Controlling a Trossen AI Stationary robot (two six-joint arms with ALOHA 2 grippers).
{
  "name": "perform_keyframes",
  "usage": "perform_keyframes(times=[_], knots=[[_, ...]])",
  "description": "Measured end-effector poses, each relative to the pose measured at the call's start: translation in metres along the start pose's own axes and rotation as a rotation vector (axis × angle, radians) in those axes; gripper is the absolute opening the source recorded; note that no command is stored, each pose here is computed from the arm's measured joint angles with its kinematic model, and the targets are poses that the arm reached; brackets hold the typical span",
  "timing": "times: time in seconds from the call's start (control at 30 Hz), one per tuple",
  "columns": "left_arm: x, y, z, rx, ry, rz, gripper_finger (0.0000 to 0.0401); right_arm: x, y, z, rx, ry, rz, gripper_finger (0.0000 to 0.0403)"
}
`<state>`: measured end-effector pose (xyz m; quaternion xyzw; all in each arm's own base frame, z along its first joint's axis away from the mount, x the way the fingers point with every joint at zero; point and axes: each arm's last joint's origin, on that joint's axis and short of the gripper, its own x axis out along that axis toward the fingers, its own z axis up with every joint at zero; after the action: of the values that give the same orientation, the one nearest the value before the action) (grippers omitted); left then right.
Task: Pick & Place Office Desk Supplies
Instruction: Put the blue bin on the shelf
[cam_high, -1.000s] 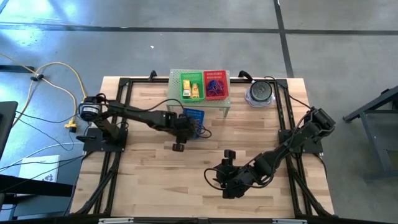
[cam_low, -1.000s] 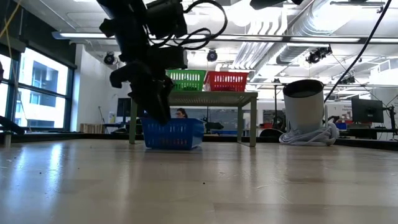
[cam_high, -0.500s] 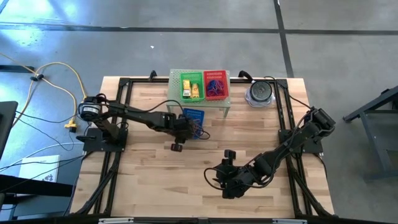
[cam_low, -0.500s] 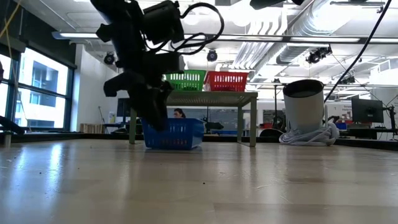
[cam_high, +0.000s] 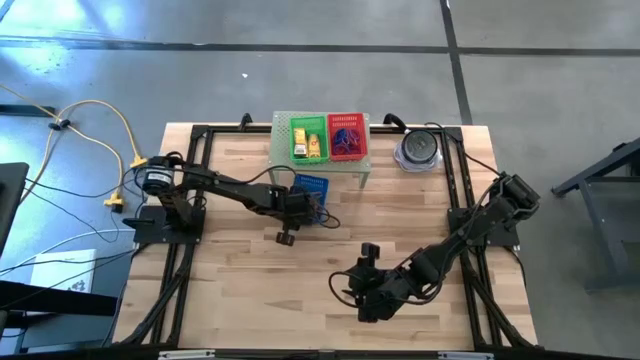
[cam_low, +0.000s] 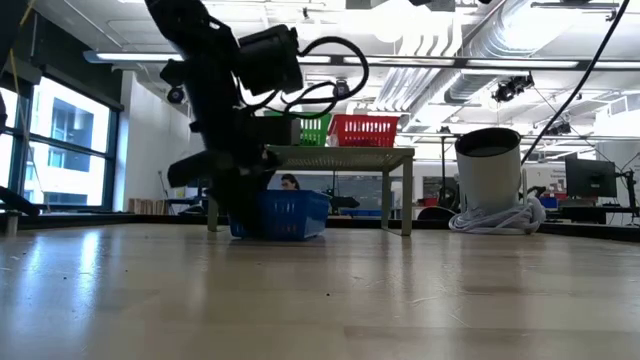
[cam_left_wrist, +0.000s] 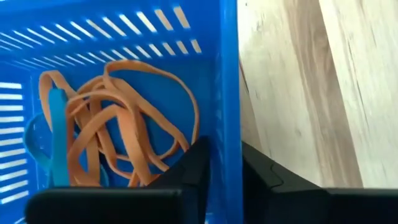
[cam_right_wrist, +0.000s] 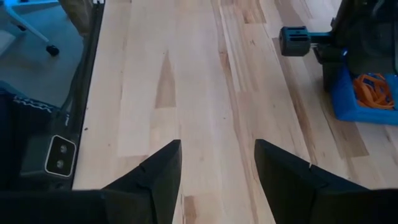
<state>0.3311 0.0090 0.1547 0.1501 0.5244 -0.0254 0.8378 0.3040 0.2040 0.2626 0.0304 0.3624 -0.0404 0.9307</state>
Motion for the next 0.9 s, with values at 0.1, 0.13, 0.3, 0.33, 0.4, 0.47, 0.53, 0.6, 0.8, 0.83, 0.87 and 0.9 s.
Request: perform_keyframes(times=[0.1, 0.13, 0.3, 0.33, 0.4, 0.47, 0.53, 0.6, 0.8, 0.83, 0.87, 0.9], knots=[[-0.003, 0.000, 0.001, 0.001, -0.004, 0.006, 0.0035, 0.000, 0.000, 0.000, 0.000, -0.003, 0.002, 0.0192], [-0.004, -0.001, 0.002, -0.003, -0.010, 0.014, 0.0026, 0.000, 0.000, 0.000, 0.000, -0.003, 0.002, 0.0192], [-0.015, -0.013, 0.007, 0.016, -0.013, 0.080, 0.0003, 0.000, 0.000, 0.000, 0.000, -0.003, 0.002, 0.0192], [-0.018, -0.016, 0.008, 0.016, -0.018, 0.097, 0.0002, 0.000, 0.000, 0.000, 0.000, -0.002, 0.001, 0.0192], [-0.027, -0.025, 0.011, 0.023, -0.036, 0.120, 0.0002, 0.000, 0.000, 0.000, 0.000, -0.003, 0.002, 0.0192], [-0.037, -0.035, 0.014, 0.049, -0.064, 0.111, 0.0002, 0.000, 0.000, 0.000, 0.002, -0.003, 0.002, 0.0192], [-0.049, -0.046, 0.017, 0.067, -0.100, 0.094, 0.0001, 0.000, 0.000, 0.000, 0.003, -0.003, 0.002, 0.0192], [-0.062, -0.057, 0.017, 0.078, -0.118, 0.075, 0.0001, 0.000, 0.000, 0.000, 0.003, -0.003, 0.003, 0.0192], [-0.108, -0.076, 0.009, 0.001, -0.076, 0.019, 0.0001, -0.001, 0.003, -0.001, 0.013, 0.000, 0.011, 0.0192], [-0.116, -0.077, 0.006, -0.014, -0.056, 0.012, 0.0001, -0.002, 0.003, -0.001, 0.012, 0.000, 0.013, 0.0192], [-0.124, -0.078, 0.003, -0.028, -0.041, 0.007, 0.0001, -0.002, 0.003, -0.001, 0.011, 0.000, 0.013, 0.0192], [-0.133, -0.079, 0.001, -0.043, -0.032, -0.001, 0.0001, -0.002, 0.003, -0.001, 0.012, -0.001, 0.013, 0.0192]])
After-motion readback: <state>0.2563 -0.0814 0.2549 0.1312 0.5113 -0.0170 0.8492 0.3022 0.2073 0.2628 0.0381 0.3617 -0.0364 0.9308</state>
